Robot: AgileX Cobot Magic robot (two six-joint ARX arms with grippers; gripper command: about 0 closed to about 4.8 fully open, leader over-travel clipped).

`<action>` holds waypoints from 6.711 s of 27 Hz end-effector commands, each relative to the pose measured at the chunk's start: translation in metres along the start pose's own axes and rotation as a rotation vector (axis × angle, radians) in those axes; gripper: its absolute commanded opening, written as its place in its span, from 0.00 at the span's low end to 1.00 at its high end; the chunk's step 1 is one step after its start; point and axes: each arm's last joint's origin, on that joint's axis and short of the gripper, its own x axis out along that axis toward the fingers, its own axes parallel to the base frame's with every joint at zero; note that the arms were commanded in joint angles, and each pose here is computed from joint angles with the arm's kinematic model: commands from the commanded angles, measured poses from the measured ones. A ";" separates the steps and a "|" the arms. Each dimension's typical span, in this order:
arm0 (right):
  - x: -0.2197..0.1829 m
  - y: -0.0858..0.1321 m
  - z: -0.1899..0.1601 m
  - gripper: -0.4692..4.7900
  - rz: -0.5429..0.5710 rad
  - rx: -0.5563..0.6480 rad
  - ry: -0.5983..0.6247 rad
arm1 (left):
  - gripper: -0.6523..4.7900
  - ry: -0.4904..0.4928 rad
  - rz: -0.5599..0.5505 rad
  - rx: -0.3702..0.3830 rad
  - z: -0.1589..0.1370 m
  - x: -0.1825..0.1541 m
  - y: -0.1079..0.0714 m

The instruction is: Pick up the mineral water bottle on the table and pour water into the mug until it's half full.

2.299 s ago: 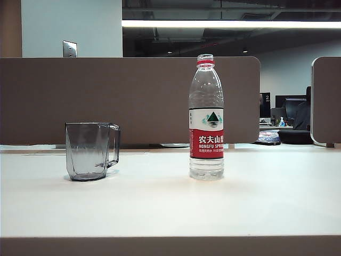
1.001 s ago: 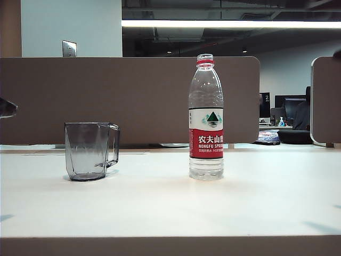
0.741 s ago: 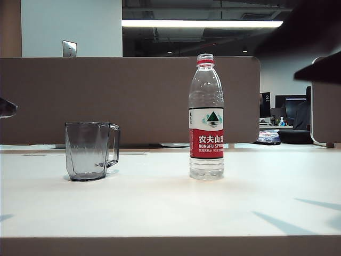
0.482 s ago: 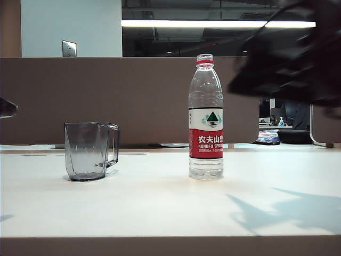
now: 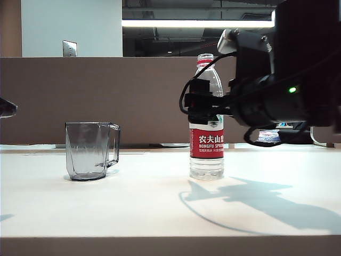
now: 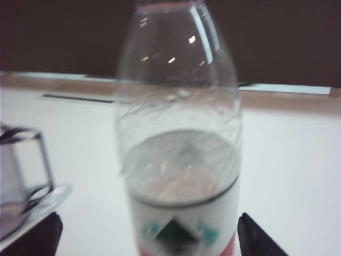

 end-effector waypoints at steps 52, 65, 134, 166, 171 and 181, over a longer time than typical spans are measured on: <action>0.058 -0.003 -0.017 0.70 -0.038 -0.010 0.032 | 0.11 -0.021 0.002 0.000 0.003 -0.001 0.000; 0.055 -0.001 0.004 0.70 -0.030 -0.163 0.059 | 0.11 -0.023 0.175 -0.022 0.003 -0.002 0.018; 0.144 0.075 0.073 0.60 0.121 -1.568 0.366 | 0.11 -0.086 0.300 -0.028 0.007 -0.009 0.029; 0.145 0.075 0.077 0.61 0.086 -1.666 0.344 | 0.11 -0.086 0.300 -0.028 0.007 -0.009 0.029; 0.145 0.075 0.077 0.61 0.089 -1.686 0.345 | 0.11 -0.086 0.300 -0.028 0.007 -0.009 0.030; 0.145 0.074 0.078 0.61 0.074 -1.686 0.352 | 0.11 -0.086 0.300 -0.028 0.007 -0.009 0.030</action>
